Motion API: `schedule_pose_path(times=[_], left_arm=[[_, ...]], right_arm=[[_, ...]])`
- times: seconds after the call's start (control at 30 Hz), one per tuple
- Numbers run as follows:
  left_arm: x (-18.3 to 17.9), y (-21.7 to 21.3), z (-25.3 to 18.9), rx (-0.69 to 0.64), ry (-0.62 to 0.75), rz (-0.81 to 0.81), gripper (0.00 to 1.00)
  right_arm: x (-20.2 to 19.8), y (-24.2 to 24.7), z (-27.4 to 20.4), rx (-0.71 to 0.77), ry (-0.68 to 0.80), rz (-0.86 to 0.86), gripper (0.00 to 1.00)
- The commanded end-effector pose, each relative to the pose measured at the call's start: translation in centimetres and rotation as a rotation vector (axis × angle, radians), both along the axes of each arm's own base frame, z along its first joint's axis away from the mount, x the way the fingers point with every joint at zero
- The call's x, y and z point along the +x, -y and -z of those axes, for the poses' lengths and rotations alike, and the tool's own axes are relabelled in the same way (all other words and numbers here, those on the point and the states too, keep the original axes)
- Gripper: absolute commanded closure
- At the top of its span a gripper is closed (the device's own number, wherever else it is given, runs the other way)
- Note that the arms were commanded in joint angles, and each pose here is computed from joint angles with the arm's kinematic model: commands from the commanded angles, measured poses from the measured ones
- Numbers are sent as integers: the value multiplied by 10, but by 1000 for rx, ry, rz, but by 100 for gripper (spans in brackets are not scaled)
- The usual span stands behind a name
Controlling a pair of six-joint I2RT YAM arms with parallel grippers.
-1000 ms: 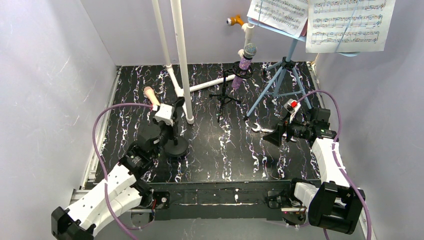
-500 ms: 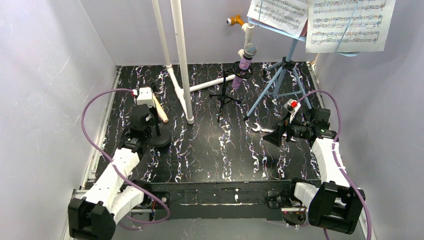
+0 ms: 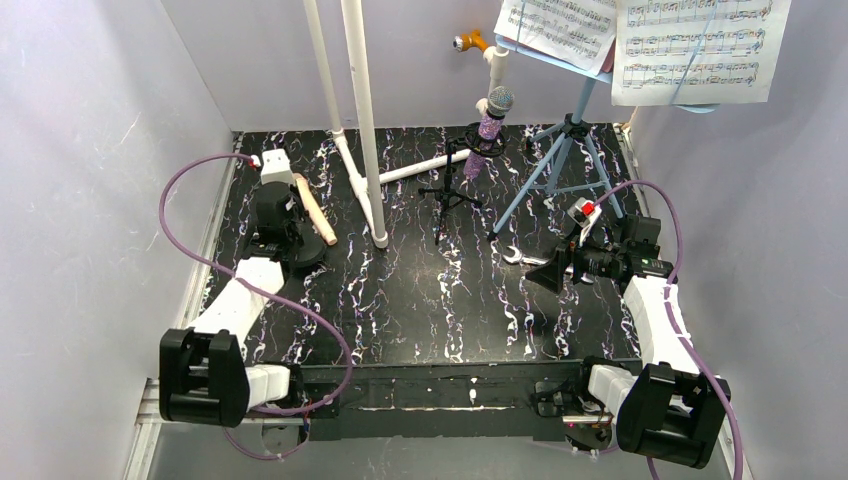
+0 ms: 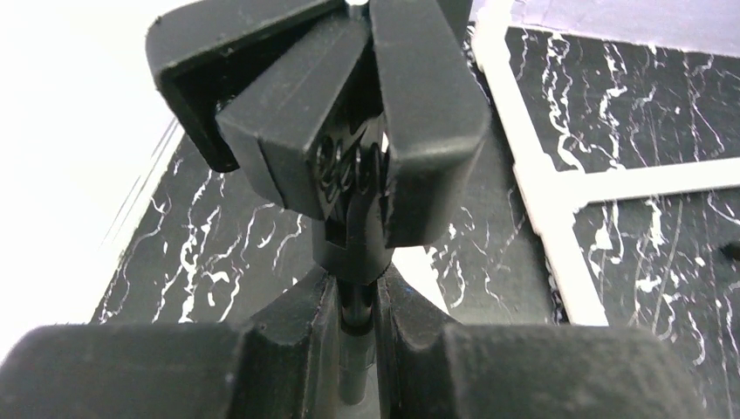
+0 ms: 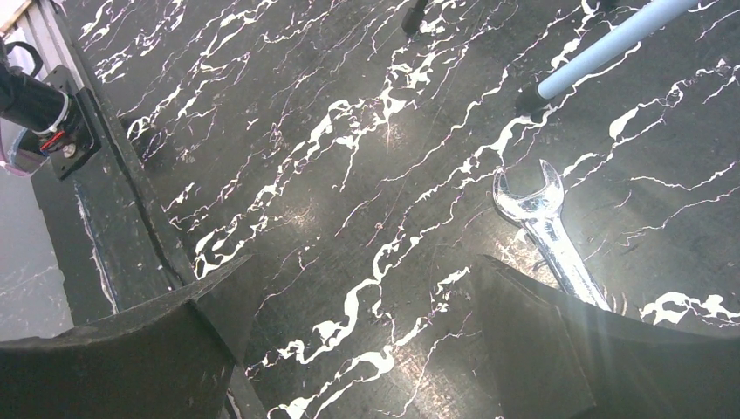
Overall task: Pack up the instrument practice props
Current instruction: Place the microphone stand at the center of the board.
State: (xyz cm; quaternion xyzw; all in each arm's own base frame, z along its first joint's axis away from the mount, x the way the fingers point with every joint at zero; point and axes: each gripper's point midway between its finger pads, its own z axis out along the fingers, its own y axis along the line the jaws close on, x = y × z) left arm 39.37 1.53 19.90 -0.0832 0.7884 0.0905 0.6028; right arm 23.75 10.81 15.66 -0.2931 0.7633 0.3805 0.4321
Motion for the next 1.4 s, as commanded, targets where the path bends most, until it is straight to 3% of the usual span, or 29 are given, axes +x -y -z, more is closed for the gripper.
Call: schedule_pose_path(times=[0.0,0.53,1.0,1.07,1.37], left_arm=[[24,-20,-63,18,215,-80,100],[65,-87,-69,17,270,-257,100],[112,-102,-51,27,241,-216,97],[113,-102,-47,29,232,-207,91],[85,-94,-33,-1,209,-187,26]], right_arm=[[1,-2,-6,12,40,-21,2],[0,-3,-6,24,32,-31,2],[-1,-5,-4,36,7,-46,2],[-1,-5,-3,37,0,-49,2],[-2,-5,-2,34,-3,-57,1]])
